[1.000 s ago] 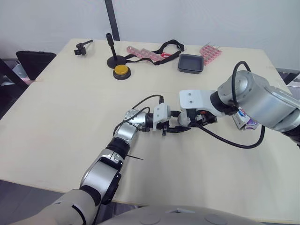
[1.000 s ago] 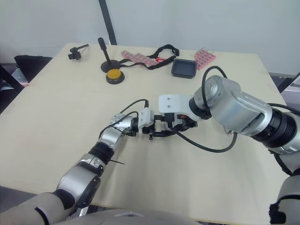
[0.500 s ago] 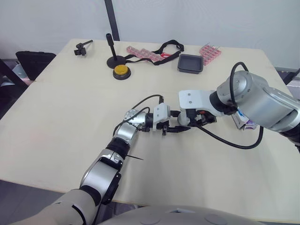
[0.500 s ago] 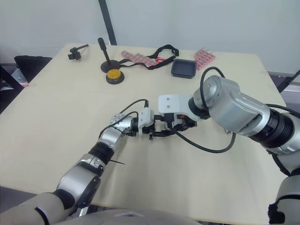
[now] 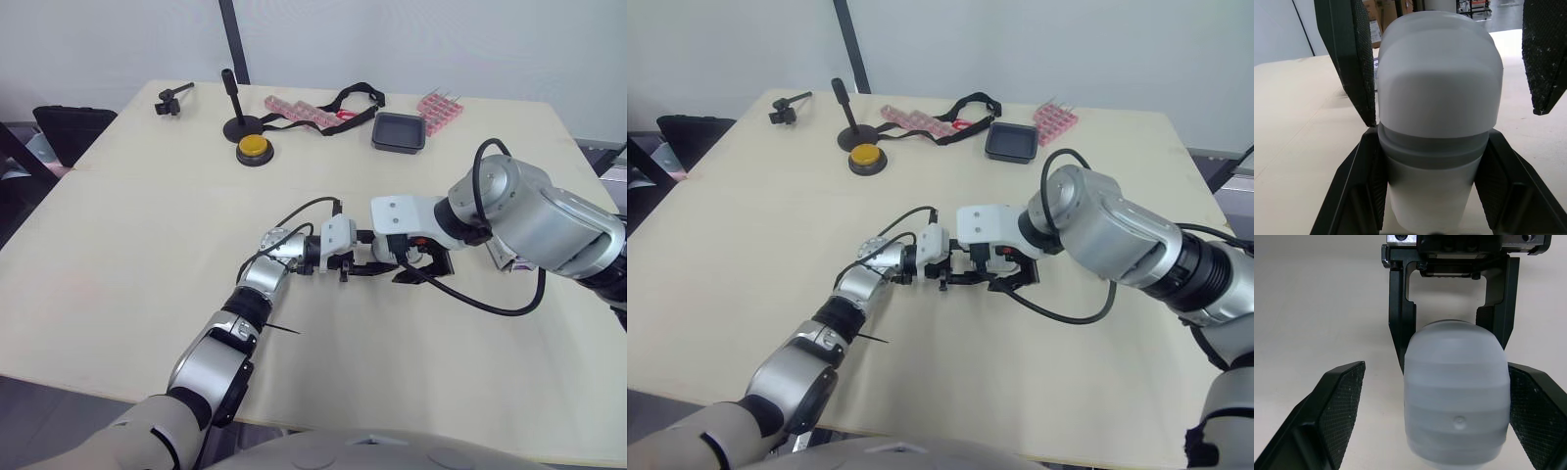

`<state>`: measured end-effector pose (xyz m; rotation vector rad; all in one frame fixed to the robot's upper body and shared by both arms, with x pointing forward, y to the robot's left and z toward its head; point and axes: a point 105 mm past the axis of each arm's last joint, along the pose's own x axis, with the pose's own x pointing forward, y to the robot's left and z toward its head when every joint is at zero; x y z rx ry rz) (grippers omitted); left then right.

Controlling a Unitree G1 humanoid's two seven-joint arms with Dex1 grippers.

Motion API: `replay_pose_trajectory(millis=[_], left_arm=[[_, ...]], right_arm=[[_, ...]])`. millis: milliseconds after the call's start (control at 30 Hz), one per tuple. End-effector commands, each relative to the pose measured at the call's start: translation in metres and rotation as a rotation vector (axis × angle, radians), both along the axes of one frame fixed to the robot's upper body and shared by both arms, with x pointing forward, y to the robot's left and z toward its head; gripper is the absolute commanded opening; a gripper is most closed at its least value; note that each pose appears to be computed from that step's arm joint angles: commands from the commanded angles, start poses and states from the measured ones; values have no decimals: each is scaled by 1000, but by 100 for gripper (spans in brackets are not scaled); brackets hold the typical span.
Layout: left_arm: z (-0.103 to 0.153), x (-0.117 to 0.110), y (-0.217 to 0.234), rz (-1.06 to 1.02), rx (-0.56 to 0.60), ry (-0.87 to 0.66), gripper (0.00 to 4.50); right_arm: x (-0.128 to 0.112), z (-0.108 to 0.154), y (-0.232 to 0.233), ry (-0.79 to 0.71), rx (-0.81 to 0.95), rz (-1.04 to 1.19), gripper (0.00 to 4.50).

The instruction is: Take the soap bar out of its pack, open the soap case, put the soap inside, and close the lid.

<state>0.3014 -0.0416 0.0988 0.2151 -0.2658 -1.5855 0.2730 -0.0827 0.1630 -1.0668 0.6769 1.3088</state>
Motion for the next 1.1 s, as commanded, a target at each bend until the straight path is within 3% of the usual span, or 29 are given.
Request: replay_pose_trajectory(millis=[33,500,900,1100], left_arm=[[12,3,0,5,-32,-34,190],[11,2,1,3,-31,-31,190],[9,0,1,-8,-32,-16,190],[8,0,2,-11,-27,-13,190]], right_arm=[[6,12,-3,-55,13,-10,448],[-9,15,-27,-49,-24,-24,448],[4,21,-67,-89,-36,-202,448],[15,53,-75,-144,49,-279,448]])
